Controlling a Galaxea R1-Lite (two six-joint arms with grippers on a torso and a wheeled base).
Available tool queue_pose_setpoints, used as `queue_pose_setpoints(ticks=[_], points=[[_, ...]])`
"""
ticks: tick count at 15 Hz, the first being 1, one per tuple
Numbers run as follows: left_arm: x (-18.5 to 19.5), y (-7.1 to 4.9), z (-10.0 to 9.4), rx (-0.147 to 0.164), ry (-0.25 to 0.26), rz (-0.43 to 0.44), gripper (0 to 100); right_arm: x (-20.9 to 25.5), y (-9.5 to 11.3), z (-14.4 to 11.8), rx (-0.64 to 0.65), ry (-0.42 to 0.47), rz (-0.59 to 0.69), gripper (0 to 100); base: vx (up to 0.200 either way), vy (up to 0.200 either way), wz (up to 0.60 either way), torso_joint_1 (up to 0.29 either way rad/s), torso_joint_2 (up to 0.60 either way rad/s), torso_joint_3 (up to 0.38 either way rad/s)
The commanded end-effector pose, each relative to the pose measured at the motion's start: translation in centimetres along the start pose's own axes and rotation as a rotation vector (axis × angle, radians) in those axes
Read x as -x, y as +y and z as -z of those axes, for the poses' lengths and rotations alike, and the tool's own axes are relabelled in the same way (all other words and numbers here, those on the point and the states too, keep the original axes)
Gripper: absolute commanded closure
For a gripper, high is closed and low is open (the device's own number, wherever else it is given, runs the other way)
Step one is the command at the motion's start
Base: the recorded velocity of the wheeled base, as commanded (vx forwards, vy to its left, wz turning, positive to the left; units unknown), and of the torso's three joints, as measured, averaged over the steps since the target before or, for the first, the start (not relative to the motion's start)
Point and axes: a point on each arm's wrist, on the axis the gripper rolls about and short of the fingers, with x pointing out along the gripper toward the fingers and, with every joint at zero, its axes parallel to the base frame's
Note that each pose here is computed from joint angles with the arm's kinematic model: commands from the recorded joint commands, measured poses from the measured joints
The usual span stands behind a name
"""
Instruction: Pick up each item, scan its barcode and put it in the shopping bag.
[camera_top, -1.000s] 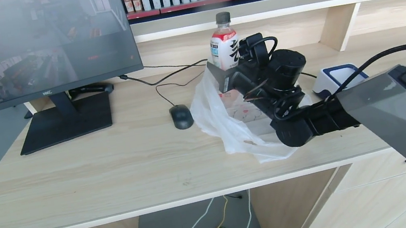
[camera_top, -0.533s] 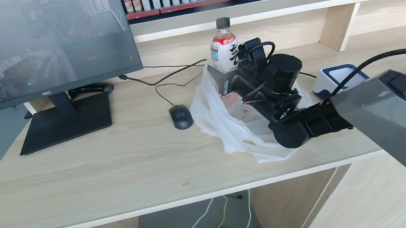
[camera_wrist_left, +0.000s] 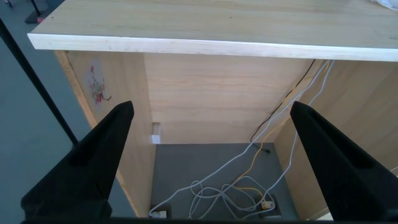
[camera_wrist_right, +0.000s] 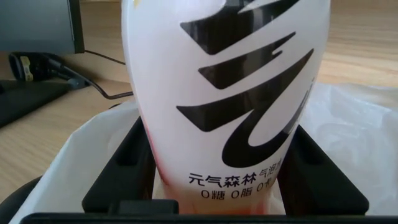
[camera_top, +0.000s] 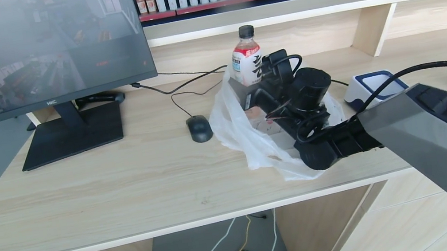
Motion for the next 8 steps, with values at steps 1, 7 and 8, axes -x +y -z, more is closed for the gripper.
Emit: queue_pose_setpoints(ticks=[1, 7, 8], points=[[0.0, 0.0, 0.0, 0.0, -0.001, 0.0, 0, 0.7, 0.06, 1.13, 0.0, 0.036, -0.001, 100, 0.0, 0.0, 0.0, 0.0, 0.0, 0.0], [0.0, 0.0, 0.0, 0.0, -0.001, 0.0, 0, 0.89, 0.07, 1.2, 0.0, 0.031, -0.002, 100, 0.0, 0.0, 0.0, 0.0, 0.0, 0.0], [0.0, 0.0, 0.0, 0.0, -0.001, 0.0, 0, 0.88, 0.07, 1.12, 0.0, 0.029, -0.004, 100, 0.0, 0.0, 0.0, 0.0, 0.0, 0.0]])
